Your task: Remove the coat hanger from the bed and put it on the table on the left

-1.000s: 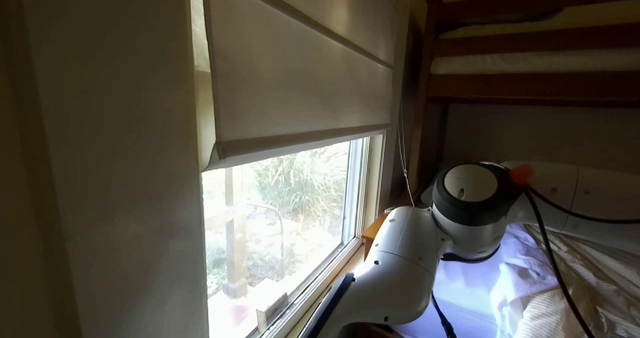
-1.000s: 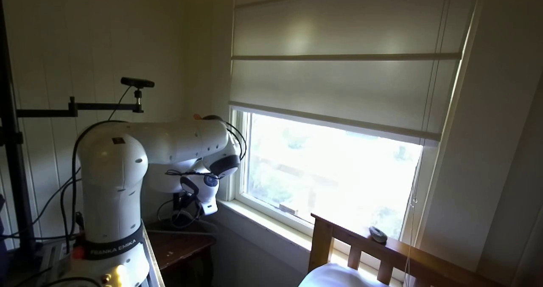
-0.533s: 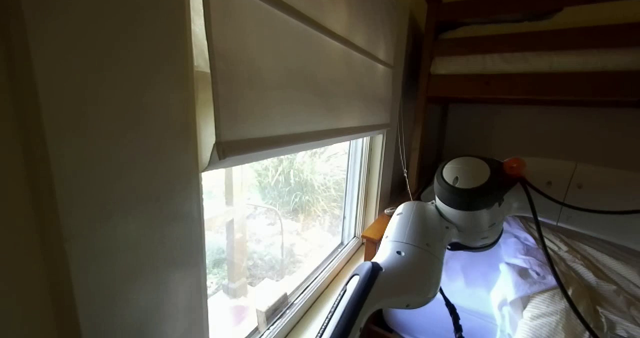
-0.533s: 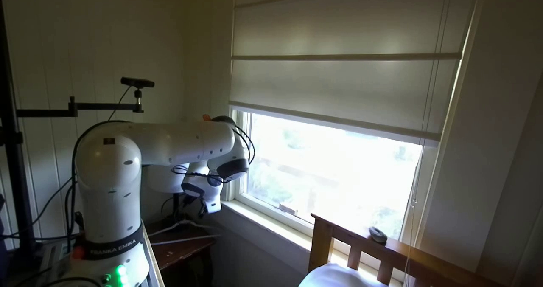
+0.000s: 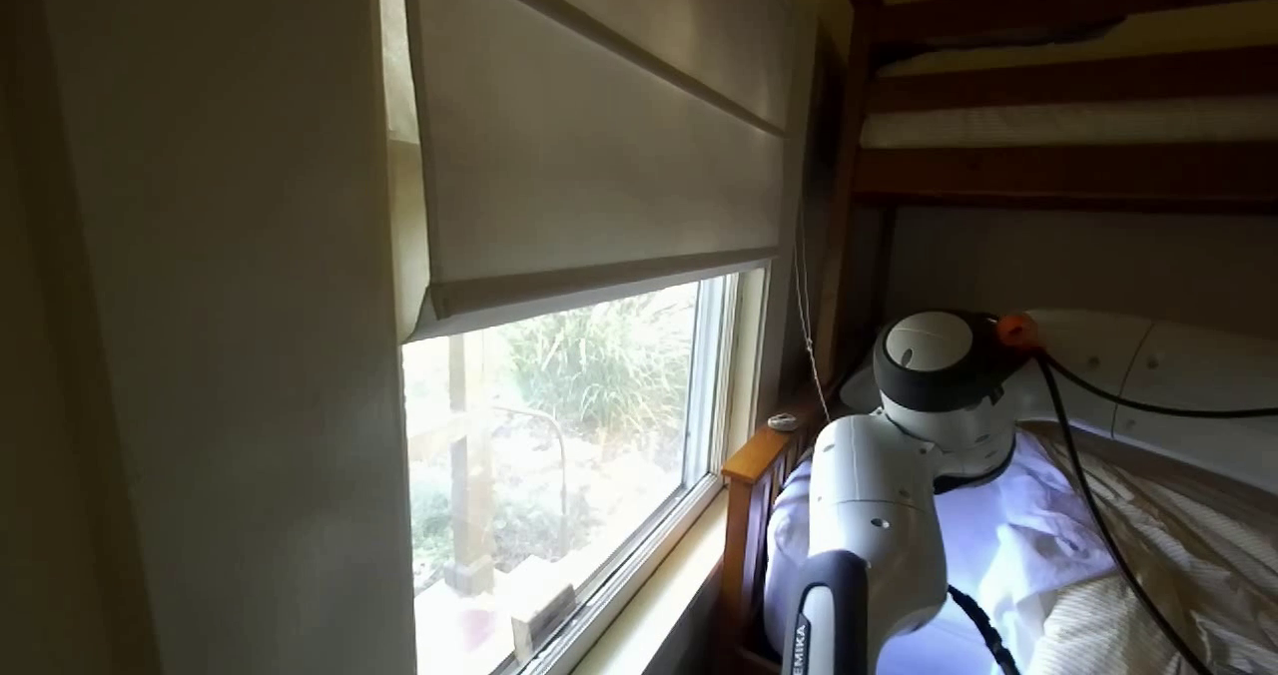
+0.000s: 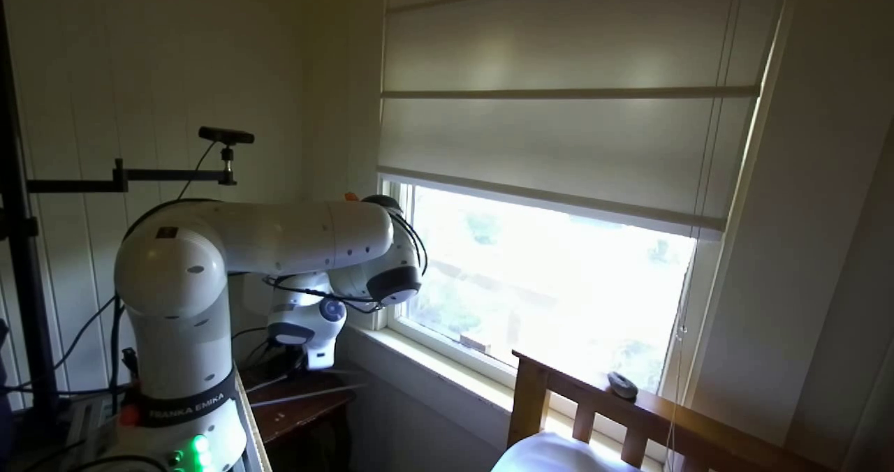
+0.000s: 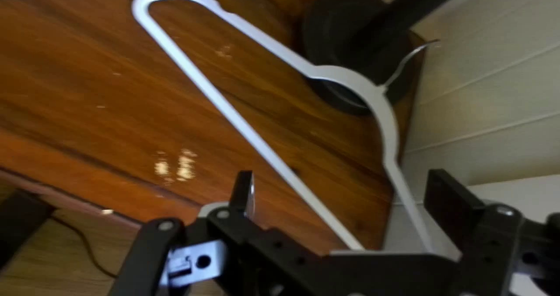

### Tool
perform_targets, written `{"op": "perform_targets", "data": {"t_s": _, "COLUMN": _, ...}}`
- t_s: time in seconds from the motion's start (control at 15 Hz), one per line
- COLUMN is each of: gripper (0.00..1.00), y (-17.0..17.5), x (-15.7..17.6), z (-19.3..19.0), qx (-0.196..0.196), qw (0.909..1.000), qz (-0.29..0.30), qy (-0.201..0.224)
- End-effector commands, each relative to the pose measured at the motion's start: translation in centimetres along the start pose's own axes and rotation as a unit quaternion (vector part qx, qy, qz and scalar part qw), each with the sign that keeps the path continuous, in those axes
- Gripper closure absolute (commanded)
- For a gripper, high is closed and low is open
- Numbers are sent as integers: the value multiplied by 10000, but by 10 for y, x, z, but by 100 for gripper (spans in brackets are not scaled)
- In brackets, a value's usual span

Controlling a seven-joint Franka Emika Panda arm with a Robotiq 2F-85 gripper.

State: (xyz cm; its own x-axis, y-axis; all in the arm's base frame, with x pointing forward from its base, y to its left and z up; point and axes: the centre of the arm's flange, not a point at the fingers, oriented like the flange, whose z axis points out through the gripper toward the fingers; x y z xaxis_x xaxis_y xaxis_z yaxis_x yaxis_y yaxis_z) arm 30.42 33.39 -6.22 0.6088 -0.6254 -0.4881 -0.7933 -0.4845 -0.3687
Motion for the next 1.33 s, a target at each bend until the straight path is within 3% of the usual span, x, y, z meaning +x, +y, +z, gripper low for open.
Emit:
{"op": "perform_targets", "data": {"t_s": 0.0, "gripper": 0, "y": 41, "x": -7, "z": -25, "qx": -884, "qw": 9948, "qz": 406, "qy": 309}}
{"op": "perform_targets", "data": {"t_s": 0.13, "gripper": 0, "y": 41, "x": 1, "z": -30, "qx": -1070, "qw": 9889, "qz": 718, "qy": 735}}
{"op": "perform_targets", "data": {"t_s": 0.33, "gripper": 0, "y": 20, "x": 8, "z": -30, "qx": -1420, "qw": 9820, "qz": 650, "qy": 1061}}
{"op": "perform_targets", "data": {"t_s": 0.67, "gripper": 0, "y": 37, "x": -22, "z": -49, "qx": -2523, "qw": 9640, "qz": 405, "qy": 737}}
{"op": "perform_targets", "data": {"t_s": 0.73, "gripper": 0, "y": 48, "x": -7, "z": -30, "qx": -2101, "qw": 9740, "qz": 539, "qy": 657}}
{"op": "perform_targets", "data": {"t_s": 1.13, "gripper": 0, "y": 44, "x": 0, "z": -27, "qx": -2073, "qw": 9755, "qz": 335, "qy": 655}}
{"op": "perform_targets", "data": {"t_s": 1.27, "gripper": 0, "y": 57, "x": 7, "z": -48, "qx": -1986, "qw": 9747, "qz": 163, "qy": 1012}}
